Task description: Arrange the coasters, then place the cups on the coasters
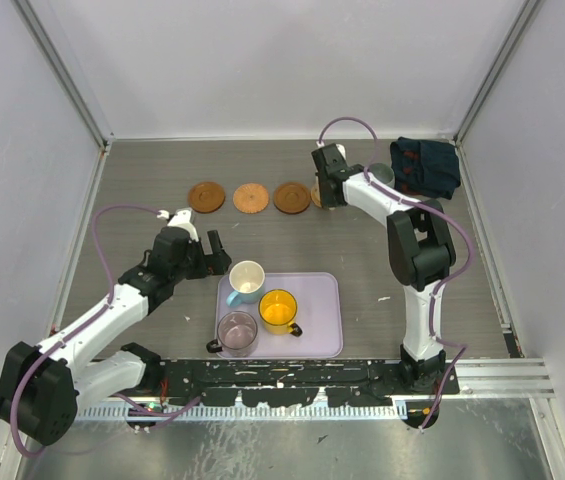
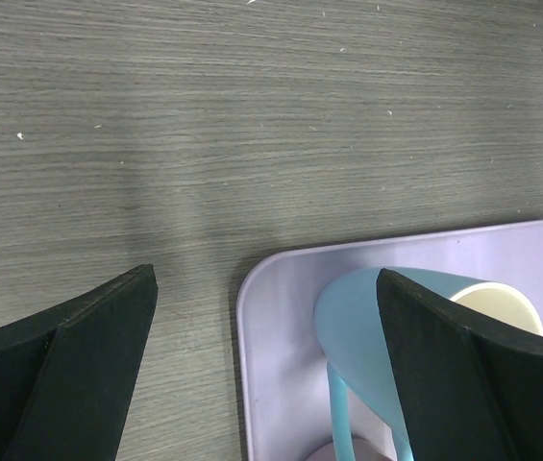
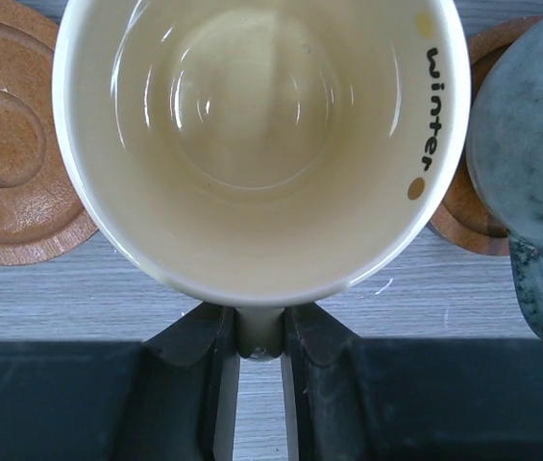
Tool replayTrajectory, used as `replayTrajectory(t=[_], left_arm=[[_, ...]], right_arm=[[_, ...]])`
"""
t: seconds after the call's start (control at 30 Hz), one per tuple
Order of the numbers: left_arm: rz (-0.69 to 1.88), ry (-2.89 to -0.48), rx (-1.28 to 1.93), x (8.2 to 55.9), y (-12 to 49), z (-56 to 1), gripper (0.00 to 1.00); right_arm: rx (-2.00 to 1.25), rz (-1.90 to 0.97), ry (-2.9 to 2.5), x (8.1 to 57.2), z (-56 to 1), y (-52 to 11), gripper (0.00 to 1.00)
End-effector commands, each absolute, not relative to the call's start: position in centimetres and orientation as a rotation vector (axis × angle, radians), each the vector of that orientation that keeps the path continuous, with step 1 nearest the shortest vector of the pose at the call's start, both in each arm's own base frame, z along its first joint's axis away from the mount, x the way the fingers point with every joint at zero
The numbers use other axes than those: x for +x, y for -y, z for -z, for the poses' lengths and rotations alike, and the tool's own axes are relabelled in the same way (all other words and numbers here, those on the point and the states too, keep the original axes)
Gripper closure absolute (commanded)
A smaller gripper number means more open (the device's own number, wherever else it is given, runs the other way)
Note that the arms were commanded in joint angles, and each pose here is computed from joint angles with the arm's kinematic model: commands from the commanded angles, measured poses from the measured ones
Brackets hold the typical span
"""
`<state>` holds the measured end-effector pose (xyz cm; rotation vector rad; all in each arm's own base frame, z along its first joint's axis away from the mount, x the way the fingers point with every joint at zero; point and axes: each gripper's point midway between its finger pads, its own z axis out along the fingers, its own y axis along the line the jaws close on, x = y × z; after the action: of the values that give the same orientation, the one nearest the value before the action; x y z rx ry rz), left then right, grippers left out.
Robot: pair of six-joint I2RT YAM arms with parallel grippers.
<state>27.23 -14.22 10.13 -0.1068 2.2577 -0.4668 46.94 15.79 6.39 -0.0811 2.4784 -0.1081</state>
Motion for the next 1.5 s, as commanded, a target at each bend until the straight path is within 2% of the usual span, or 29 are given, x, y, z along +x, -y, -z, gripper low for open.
replayTrajectory(t=[0.0, 1.47], left_arm=[[0.482, -2.192, -0.122, 28.2, 14.3, -11.5, 0.02], [0.478, -2.199, -0.116, 28.1, 14.2, -11.4, 0.02]], right_arm=[[-0.028, 0.125, -2.397, 48.0, -9.1, -15.6, 0.81], [0.089, 0.205, -2.431, 47.2, -8.1, -12.1, 0.84]])
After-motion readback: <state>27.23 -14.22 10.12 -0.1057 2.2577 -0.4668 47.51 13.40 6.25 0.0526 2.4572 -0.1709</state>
